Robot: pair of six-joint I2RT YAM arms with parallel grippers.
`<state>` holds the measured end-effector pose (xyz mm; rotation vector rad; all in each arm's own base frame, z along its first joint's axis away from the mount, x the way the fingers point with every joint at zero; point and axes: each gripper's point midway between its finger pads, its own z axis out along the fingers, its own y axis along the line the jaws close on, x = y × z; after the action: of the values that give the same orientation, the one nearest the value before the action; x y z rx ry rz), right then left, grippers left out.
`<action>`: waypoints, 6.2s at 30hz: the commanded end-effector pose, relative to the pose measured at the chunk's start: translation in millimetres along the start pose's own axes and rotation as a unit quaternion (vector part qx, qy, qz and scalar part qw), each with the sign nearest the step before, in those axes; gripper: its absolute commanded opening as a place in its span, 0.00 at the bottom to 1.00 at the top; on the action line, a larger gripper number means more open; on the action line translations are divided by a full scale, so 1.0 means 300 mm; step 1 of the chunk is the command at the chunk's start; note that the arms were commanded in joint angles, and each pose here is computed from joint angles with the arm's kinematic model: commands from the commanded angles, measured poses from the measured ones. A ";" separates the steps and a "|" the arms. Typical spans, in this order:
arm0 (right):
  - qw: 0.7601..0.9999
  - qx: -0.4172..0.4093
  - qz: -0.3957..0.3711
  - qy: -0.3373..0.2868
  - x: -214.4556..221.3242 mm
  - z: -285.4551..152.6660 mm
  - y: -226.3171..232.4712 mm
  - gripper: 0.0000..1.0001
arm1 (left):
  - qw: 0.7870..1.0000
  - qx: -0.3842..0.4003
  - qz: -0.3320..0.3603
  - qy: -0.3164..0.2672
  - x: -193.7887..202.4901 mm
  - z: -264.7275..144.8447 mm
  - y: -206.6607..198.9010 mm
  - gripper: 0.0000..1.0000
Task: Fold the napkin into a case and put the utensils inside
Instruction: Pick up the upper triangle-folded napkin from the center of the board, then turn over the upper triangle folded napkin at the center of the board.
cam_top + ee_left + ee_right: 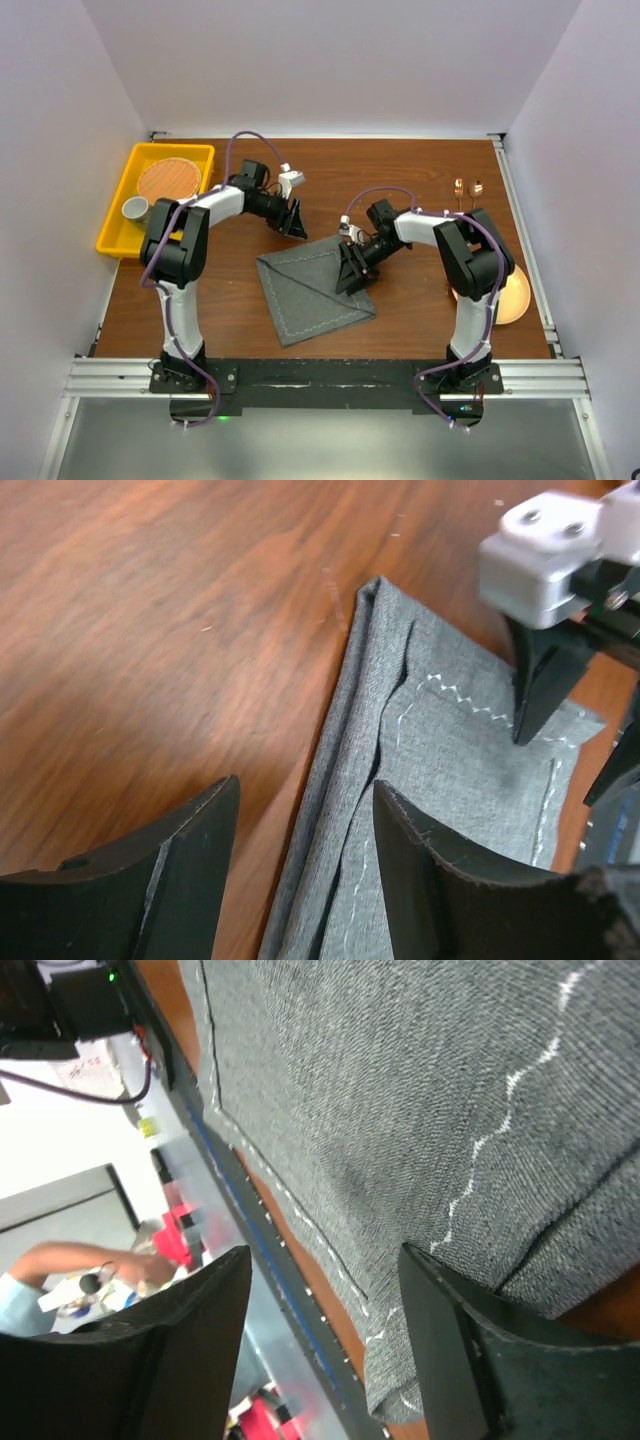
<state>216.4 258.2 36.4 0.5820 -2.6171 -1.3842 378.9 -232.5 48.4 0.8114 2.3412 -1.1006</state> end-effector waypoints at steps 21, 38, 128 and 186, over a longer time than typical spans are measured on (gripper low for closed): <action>0.973 0.152 -0.119 -0.126 -0.448 -0.243 -0.203 0.88 | 0.991 0.090 0.097 -0.003 -0.035 0.130 -0.129 0.30; 0.990 0.053 -0.106 -0.076 -0.380 -0.119 -0.220 0.85 | 0.978 0.107 0.177 -0.040 -0.077 0.075 -0.226 0.00; 0.898 0.055 -0.426 -0.098 -0.311 -0.260 0.289 0.00 | 0.950 0.120 0.284 0.036 0.072 -0.194 -0.044 0.00; 0.455 0.111 -0.878 0.100 -0.030 -0.011 -0.088 0.00 | 0.885 -0.104 0.449 0.068 0.344 -0.187 -0.110 0.02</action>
<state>255.5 268.1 34.8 3.7040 -1.0561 -0.5999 279.3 -181.9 38.5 1.6409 1.7439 -0.4423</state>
